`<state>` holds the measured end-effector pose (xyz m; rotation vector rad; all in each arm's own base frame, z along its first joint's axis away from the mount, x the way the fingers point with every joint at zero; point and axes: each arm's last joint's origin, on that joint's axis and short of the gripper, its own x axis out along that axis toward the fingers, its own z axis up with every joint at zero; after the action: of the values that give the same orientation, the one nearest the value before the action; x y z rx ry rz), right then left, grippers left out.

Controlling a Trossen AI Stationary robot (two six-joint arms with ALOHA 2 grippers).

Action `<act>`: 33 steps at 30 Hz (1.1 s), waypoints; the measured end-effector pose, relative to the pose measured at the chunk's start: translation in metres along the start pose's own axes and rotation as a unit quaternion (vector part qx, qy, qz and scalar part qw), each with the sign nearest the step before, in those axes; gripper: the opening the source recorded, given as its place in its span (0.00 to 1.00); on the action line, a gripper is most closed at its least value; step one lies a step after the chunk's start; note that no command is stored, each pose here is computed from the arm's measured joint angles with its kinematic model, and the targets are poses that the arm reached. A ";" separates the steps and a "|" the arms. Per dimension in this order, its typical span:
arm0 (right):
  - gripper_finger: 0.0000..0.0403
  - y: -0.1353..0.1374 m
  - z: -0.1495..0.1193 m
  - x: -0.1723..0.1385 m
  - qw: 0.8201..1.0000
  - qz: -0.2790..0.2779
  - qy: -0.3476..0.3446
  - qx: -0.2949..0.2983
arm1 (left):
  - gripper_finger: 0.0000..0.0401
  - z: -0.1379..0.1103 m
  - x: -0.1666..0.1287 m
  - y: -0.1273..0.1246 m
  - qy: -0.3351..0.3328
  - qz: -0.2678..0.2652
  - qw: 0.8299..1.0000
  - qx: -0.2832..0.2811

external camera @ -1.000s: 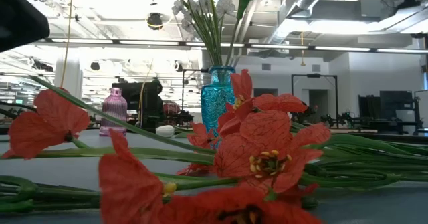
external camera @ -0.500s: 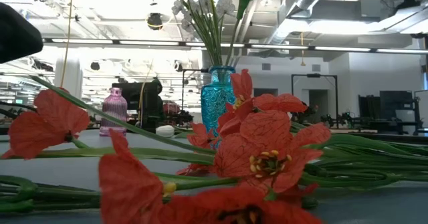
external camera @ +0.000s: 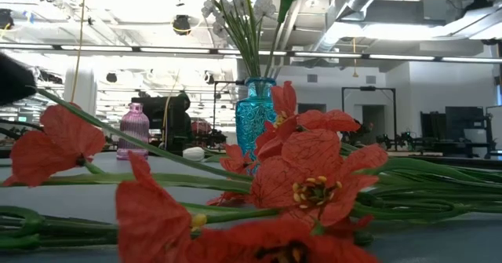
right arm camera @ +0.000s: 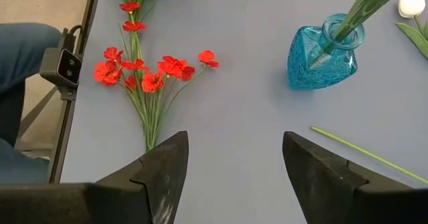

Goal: Sort flowers into vase by color
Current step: Put the white flowers into the blue vase

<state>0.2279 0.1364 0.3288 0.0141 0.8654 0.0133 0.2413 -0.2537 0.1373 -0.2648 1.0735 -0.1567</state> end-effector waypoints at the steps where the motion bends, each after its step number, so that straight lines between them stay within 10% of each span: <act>1: 0.67 0.000 0.000 0.000 1.000 0.000 -0.001 0.000 | 0.56 0.000 0.002 -0.001 0.001 0.004 1.000 0.003; 11: 0.67 -0.001 0.000 0.000 1.000 0.000 0.000 0.005 | 0.52 0.002 0.004 -0.001 0.021 0.056 0.998 0.006; 22: 0.67 0.011 -0.005 -0.004 1.000 0.017 0.001 0.015 | 0.03 0.024 -0.011 0.003 0.072 0.115 0.991 -0.011; 33: 0.67 0.021 -0.010 -0.009 1.000 0.008 -0.015 0.012 | 0.01 0.056 -0.080 -0.009 0.148 0.262 0.953 0.038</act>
<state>0.2143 0.1570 0.3296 0.0435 0.8360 0.0178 0.2533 -0.2342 0.2325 0.1246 1.3974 0.2462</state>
